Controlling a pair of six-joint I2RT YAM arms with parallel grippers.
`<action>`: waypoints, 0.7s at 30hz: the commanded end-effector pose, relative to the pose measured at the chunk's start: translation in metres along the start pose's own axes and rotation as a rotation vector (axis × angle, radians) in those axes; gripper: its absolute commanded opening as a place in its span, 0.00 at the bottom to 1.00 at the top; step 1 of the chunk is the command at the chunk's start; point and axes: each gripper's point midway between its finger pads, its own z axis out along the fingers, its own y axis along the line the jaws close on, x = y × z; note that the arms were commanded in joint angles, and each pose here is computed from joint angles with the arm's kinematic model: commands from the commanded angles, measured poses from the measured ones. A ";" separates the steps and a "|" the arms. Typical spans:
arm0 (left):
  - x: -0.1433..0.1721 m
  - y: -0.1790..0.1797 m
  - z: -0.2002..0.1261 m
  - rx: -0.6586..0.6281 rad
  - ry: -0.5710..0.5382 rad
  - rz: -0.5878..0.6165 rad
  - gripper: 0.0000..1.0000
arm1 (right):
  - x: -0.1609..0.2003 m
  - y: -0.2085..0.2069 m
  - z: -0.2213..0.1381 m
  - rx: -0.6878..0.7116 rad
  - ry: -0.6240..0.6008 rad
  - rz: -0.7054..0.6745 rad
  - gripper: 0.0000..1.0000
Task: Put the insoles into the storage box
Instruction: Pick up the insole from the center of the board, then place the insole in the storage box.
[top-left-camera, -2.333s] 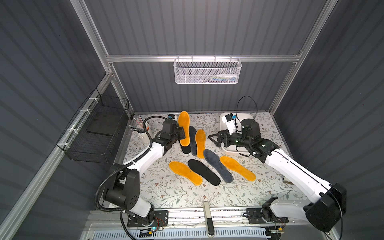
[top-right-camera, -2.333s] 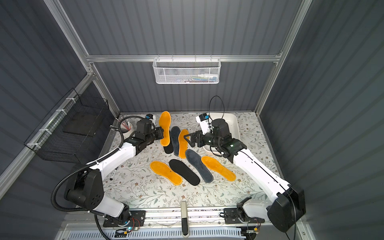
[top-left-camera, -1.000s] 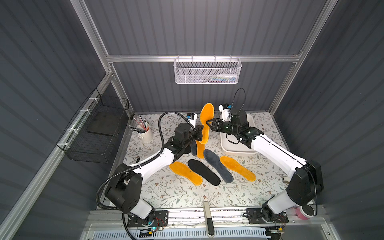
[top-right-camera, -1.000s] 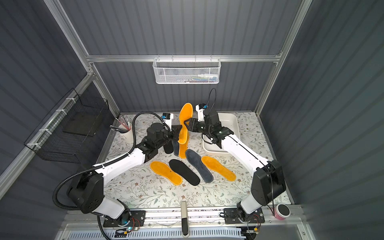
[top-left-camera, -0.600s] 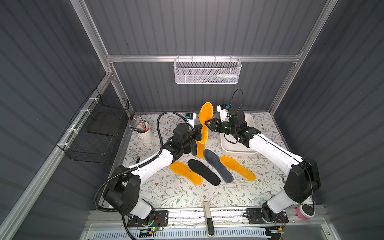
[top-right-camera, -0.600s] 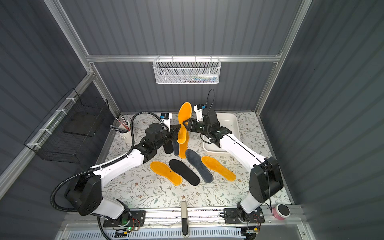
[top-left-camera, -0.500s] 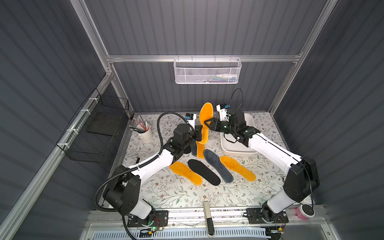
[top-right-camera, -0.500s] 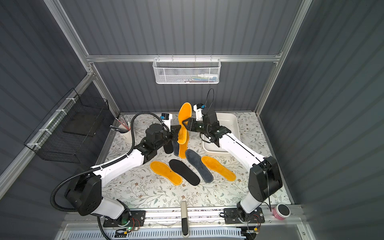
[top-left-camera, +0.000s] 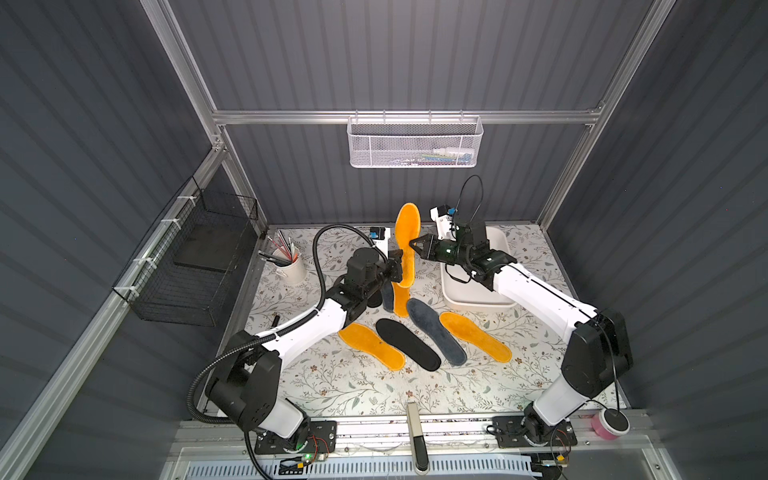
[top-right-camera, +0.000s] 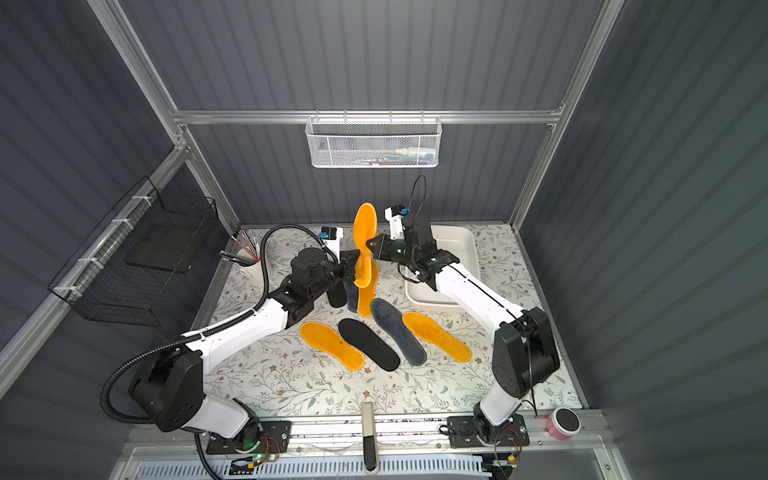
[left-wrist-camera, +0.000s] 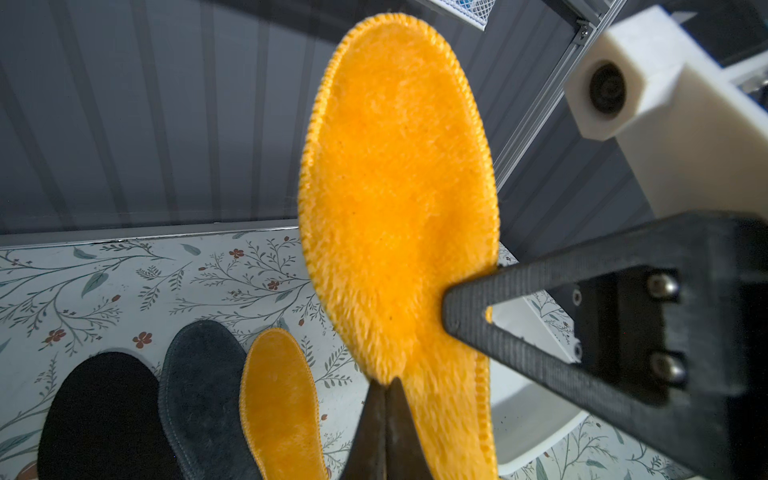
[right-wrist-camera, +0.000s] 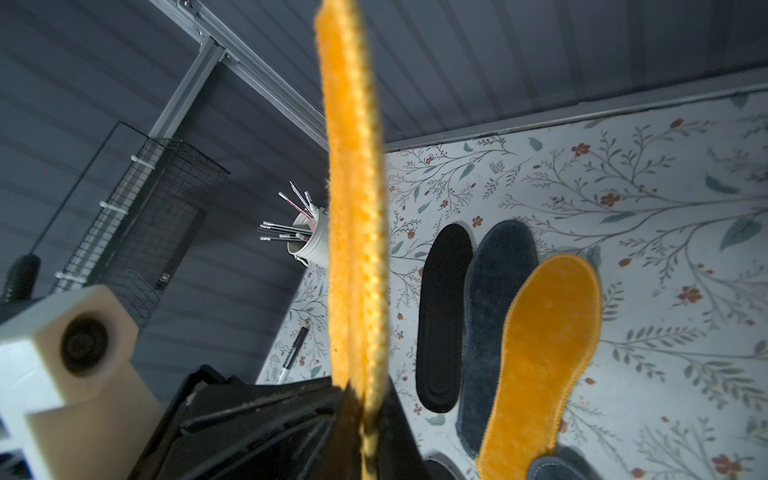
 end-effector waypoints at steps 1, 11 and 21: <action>-0.009 -0.006 -0.007 0.017 -0.036 0.008 0.06 | -0.010 0.008 -0.002 -0.029 -0.020 -0.034 0.02; -0.008 0.004 -0.010 -0.041 -0.034 0.004 0.86 | -0.020 0.007 -0.023 -0.046 -0.039 -0.090 0.00; 0.001 0.030 -0.020 -0.179 0.003 0.103 1.00 | -0.034 -0.054 -0.095 0.075 0.007 -0.018 0.00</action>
